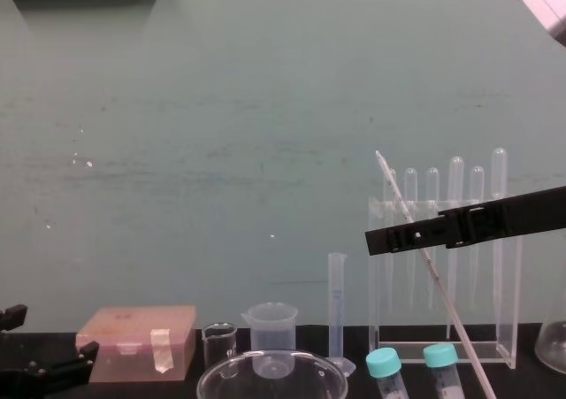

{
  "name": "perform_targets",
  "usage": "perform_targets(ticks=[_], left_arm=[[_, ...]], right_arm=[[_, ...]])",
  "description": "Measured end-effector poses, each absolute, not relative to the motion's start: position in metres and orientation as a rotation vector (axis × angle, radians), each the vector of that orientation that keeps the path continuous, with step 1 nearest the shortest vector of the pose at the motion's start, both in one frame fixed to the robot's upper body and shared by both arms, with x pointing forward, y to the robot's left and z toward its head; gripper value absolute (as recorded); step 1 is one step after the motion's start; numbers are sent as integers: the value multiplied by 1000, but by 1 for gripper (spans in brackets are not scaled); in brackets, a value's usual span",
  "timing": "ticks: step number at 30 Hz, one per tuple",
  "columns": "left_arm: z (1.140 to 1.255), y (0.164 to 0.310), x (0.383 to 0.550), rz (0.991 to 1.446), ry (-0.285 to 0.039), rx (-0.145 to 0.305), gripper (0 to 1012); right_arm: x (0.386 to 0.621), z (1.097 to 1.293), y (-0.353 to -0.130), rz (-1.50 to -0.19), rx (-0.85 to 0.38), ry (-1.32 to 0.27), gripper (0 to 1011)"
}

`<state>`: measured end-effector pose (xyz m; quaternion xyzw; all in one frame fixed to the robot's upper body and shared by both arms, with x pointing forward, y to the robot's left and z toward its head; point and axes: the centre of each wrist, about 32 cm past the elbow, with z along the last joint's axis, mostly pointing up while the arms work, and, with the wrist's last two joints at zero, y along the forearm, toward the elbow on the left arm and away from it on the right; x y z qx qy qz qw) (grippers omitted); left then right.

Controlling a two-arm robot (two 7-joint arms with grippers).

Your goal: Hold the thermometer with one hand and immerse one end into the beaker, then reinsert it into the test tube rack.

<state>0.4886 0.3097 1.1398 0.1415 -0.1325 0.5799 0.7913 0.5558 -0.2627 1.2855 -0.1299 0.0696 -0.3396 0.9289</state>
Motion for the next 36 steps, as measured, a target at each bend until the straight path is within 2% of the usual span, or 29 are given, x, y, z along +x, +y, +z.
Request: perform_targets(ticks=[5, 22, 24, 25, 28, 36], left_arm=[[1140, 310, 489, 1248, -285, 304, 1008], [1140, 310, 489, 1248, -285, 304, 1008], [1140, 310, 489, 1248, -285, 304, 1008], [1140, 310, 489, 1248, -285, 304, 1008], [1140, 310, 489, 1248, -285, 304, 1008], [1140, 310, 489, 1248, -285, 304, 1008]], right_arm=[[556, 1286, -263, -697, -265, 143, 787], [555, 1286, -263, -697, -263, 145, 222], [555, 1286, -263, -697, -263, 146, 161], [555, 1286, -263, -697, -263, 146, 161], [555, 1286, -263, -697, -263, 146, 58], [555, 1286, -263, -697, -263, 146, 56]])
